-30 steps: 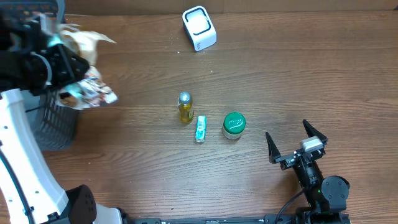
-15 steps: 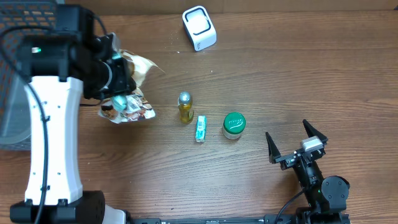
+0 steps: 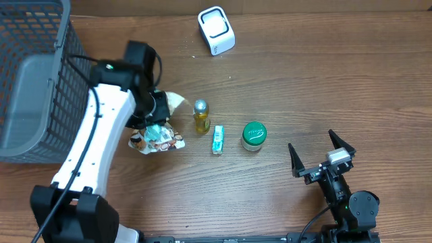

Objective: Scan the item barcode
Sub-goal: 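Lift the PanTree bag out and lower it onto the table left of the bottle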

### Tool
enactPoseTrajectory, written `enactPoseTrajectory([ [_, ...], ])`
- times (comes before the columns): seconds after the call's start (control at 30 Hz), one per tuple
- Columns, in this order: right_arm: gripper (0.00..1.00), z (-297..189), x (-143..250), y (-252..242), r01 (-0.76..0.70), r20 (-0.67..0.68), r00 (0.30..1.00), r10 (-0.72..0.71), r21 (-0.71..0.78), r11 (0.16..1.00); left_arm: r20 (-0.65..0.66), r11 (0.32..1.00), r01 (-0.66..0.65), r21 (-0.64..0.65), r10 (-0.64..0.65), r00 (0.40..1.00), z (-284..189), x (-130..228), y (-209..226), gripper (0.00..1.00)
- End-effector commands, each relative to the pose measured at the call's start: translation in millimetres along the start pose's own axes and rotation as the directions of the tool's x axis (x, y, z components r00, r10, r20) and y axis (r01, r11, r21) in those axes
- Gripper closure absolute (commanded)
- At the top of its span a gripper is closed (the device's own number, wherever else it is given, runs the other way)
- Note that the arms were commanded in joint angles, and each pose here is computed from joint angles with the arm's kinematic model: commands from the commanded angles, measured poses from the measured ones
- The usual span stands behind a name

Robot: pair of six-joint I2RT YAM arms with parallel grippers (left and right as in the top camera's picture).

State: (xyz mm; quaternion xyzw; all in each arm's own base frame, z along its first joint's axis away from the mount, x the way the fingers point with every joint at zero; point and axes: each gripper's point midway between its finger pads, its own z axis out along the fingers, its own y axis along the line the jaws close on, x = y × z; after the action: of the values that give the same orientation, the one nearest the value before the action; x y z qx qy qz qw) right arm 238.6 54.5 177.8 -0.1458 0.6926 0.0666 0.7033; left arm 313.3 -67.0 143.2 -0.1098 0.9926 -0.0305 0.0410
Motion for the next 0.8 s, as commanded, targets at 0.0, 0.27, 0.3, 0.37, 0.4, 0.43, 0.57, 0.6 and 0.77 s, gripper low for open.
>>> enactPoseTrajectory([
  [0.0, 0.0, 0, 2, 0, -0.006, 0.002, 1.0, 0.006, 0.0, 1.0, 0.023, 0.998, 0.024, -0.061, -0.022, 0.999, 17, 7, 7, 0.73],
  [0.27, 0.0, 0, 2, 0, -0.006, 0.002, 1.0, 0.006, 0.0, 1.0, 0.044, 0.994, -0.029, -0.101, 0.034, 0.998, 70, 22, 3, 0.7],
  [0.3, 0.0, 0, 2, 0, -0.006, 0.002, 1.0, 0.006, 0.0, 1.0, 0.051, 0.993, -0.036, -0.11, 0.041, 0.998, 76, 23, 3, 0.71],
  [0.37, 0.0, 0, 2, 0, -0.006, 0.002, 1.0, 0.006, 0.0, 1.0, 0.062, 0.991, -0.048, -0.125, 0.056, 0.997, 84, 26, 4, 0.71],
  [0.4, 0.0, 0, 2, 0, -0.006, 0.002, 1.0, 0.006, 0.0, 1.0, 0.073, 0.989, -0.051, -0.137, 0.062, 0.995, 87, 26, 5, 0.72],
  [0.43, 0.0, 0, 2, 0, -0.006, 0.002, 1.0, 0.006, 0.0, 1.0, 0.08, 0.988, -0.049, -0.145, 0.061, 0.995, 90, 26, 6, 0.72],
  [0.57, 0.0, 0, 2, 0, -0.006, 0.002, 1.0, 0.006, 0.0, 1.0, 0.098, 0.987, -0.016, -0.157, 0.031, 0.995, 95, 26, 9, 0.71],
  [0.6, 0.0, 0, 2, 0, -0.006, 0.002, 1.0, 0.006, 0.0, 1.0, 0.1, 0.988, -0.013, -0.156, 0.029, 0.995, 96, 25, 9, 0.71],
  [0.77, 0.0, 0, 2, 0, -0.006, 0.002, 1.0, 0.006, 0.0, 1.0, 0.108, 0.988, -0.012, -0.151, 0.029, 0.994, 96, 24, 8, 0.67],
])
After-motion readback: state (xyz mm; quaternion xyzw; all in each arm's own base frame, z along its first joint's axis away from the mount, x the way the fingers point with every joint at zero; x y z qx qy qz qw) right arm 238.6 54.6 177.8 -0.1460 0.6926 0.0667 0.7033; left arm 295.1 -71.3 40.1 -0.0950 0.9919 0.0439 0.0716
